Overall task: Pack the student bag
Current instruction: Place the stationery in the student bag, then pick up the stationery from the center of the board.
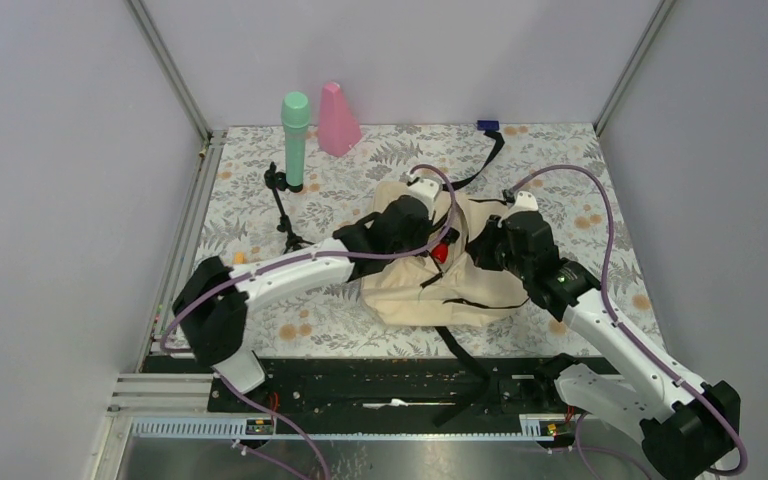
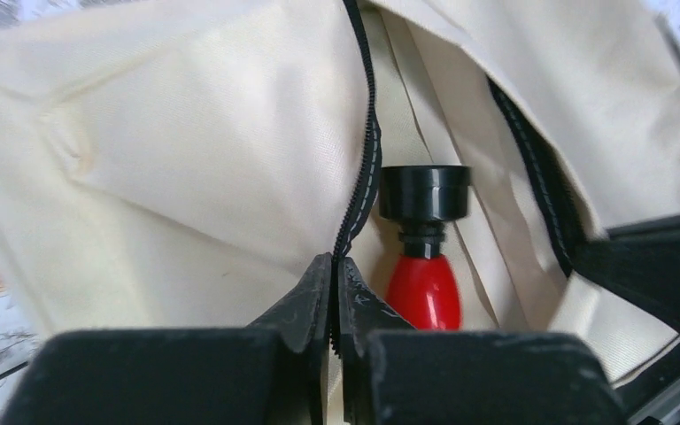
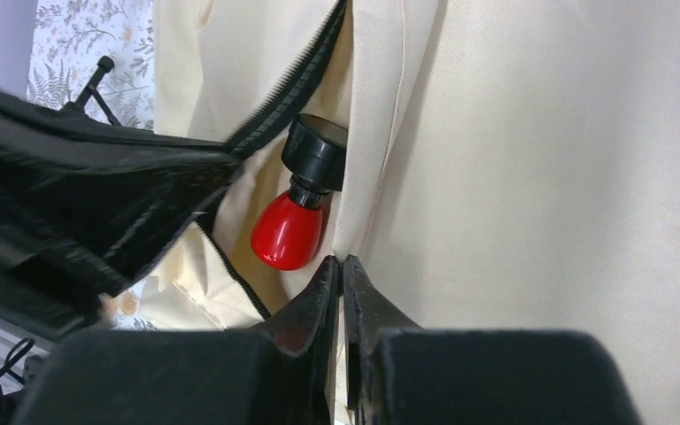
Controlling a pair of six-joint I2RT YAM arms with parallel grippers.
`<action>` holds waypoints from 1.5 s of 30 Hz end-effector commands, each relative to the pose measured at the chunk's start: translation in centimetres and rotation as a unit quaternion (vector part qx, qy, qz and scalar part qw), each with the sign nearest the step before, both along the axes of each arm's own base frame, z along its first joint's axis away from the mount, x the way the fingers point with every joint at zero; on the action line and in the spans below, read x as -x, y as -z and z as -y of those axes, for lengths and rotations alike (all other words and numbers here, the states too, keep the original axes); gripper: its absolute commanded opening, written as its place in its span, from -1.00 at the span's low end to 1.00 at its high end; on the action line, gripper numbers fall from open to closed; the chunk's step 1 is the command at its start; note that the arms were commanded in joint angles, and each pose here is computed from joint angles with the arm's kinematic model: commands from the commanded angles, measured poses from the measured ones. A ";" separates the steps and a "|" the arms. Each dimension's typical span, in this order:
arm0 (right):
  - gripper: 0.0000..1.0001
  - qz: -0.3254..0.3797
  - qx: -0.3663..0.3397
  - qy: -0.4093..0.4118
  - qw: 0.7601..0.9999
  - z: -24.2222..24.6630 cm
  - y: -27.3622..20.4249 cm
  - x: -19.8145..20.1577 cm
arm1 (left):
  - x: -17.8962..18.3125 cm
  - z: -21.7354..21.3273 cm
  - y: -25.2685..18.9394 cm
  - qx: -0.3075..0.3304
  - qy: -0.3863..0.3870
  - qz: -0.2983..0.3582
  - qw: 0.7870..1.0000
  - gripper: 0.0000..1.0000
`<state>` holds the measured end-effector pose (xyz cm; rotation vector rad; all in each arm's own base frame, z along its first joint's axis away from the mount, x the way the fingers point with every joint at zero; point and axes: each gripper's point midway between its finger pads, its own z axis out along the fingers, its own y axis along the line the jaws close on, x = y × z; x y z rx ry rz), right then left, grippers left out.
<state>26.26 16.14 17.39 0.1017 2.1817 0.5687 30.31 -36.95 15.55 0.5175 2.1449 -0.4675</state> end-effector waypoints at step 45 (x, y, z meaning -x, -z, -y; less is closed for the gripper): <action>-1.00 0.109 -0.055 -0.020 0.992 -2.5 -6.6 -3.3 | 5.7 -21.7 3.7 0.040 -0.280 -0.094 0.955 0.84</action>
